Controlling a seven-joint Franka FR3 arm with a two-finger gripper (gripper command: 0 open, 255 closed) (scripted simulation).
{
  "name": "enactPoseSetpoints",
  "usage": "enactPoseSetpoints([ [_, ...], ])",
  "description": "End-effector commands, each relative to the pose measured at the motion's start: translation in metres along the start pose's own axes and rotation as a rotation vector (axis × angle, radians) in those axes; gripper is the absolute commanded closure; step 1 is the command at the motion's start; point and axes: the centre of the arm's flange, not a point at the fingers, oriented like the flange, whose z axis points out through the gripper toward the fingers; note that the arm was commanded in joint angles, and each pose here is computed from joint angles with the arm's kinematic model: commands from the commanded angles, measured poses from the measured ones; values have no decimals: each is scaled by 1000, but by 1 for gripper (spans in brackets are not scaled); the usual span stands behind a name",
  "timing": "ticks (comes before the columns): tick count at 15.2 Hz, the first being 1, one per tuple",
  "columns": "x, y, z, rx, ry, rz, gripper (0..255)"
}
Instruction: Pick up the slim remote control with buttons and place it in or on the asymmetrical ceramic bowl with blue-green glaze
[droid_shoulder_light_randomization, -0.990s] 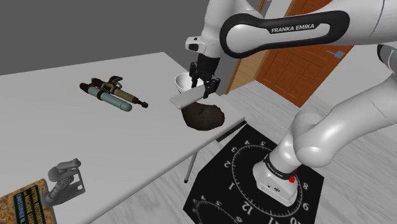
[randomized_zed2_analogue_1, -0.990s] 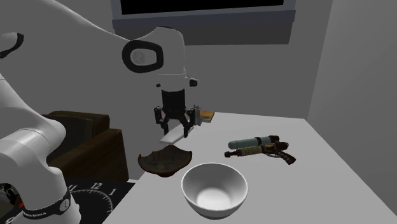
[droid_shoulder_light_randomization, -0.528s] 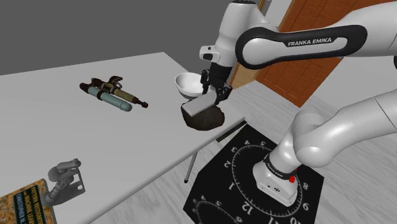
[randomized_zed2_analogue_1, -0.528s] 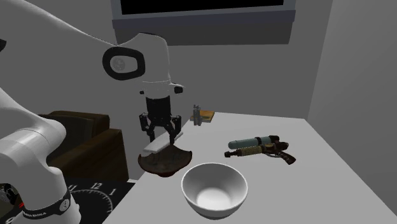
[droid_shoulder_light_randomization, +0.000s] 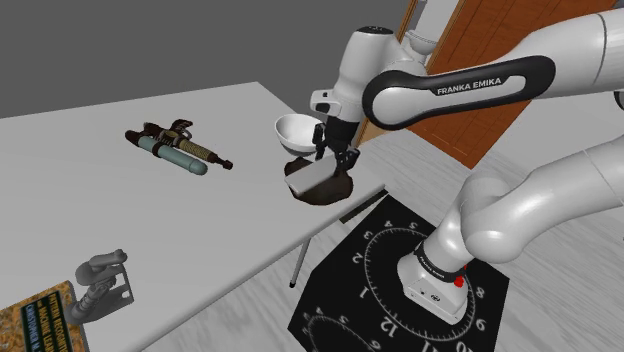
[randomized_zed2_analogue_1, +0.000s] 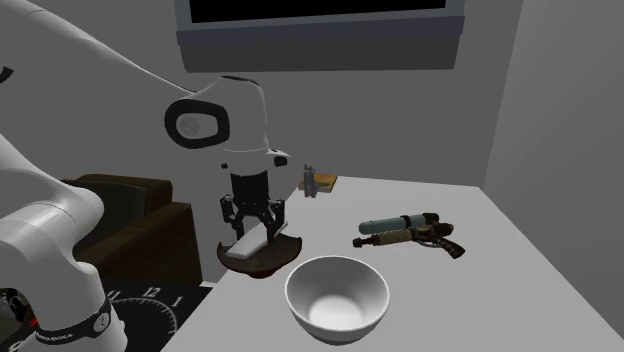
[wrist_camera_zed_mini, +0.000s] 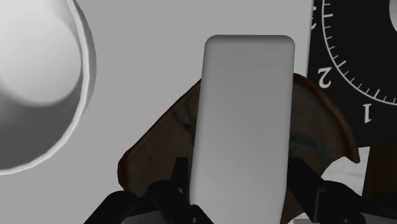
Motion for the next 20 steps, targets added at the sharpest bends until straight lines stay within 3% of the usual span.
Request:
enactPoseSetpoints([
  [1,-1,0,11,-1,0,0,255],
  [10,-1,0,17,-1,0,0,255],
  [11,-1,0,17,-1,0,0,0],
  [16,-1,0,17,-1,0,0,0],
  [20,-1,0,-33,-1,0,0,0],
])
